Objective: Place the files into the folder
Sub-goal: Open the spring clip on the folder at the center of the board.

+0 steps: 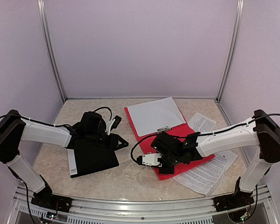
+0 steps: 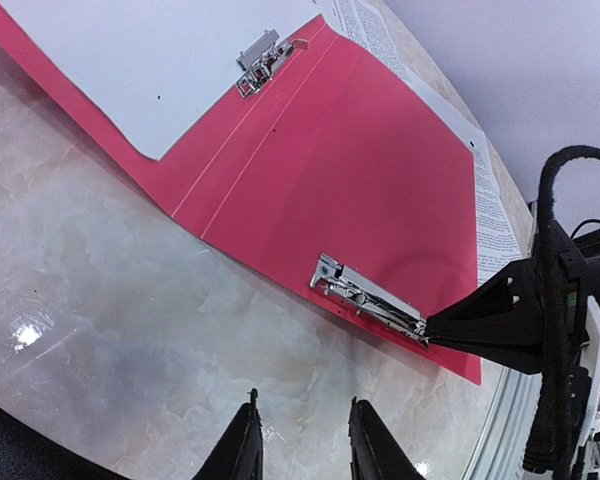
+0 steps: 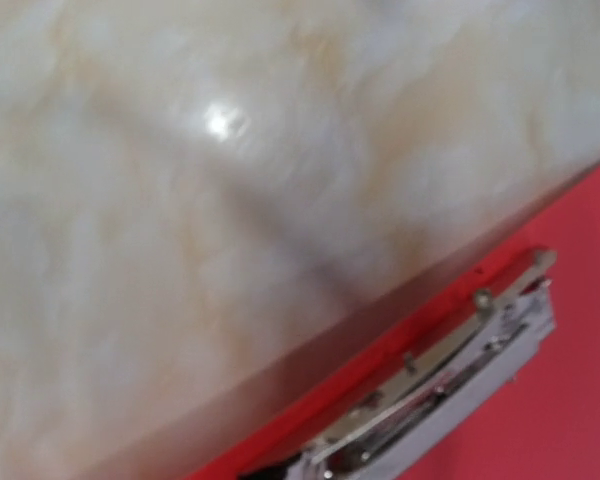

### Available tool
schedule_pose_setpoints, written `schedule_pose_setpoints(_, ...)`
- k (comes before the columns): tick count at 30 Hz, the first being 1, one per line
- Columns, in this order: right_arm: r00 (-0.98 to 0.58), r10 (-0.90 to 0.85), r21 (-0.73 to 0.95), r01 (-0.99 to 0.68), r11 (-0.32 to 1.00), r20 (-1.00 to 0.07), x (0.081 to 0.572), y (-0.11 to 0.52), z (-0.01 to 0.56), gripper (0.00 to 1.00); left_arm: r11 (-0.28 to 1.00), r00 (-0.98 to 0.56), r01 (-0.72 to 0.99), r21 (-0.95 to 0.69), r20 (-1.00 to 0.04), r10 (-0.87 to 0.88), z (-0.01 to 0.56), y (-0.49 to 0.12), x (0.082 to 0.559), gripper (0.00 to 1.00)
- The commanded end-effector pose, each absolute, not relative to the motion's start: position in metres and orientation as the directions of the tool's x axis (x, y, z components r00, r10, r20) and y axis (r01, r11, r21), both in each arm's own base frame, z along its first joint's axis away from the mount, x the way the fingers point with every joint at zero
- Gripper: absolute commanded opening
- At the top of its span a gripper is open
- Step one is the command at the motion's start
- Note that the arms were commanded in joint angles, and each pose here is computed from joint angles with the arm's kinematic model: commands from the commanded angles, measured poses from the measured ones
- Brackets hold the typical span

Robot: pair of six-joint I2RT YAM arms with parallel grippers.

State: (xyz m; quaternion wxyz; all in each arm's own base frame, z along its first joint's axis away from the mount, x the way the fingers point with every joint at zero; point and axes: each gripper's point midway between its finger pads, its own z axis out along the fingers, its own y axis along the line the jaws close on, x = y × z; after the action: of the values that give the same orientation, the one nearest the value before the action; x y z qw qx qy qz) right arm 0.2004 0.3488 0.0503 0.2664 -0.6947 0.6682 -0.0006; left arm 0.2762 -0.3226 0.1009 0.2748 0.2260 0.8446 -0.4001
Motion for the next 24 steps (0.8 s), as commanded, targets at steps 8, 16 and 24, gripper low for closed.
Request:
schedule_pose_setpoints(8,0.016,-0.92,-0.333,-0.934,0.126,-0.393,0.176,0.326,0.048,0.63,0.469,-0.612,0.749,-0.468,-0.76,0.218,0.124,-0.34,0.288,0.38)
schedule_pose_setpoints(16,-0.183,-0.795,-0.286,-0.867,0.408,-0.579,0.202,0.324,0.084,0.62,0.316,-0.47,0.873,-0.372,-0.814,0.342,0.117,-0.365,0.279,0.46)
schedule_pose_setpoints(24,-0.499,-0.525,-0.002,-0.723,0.691,-0.69,0.22,0.329,0.09,0.75,0.395,-0.474,0.854,-0.34,-0.821,0.318,0.108,-0.353,0.285,0.46)
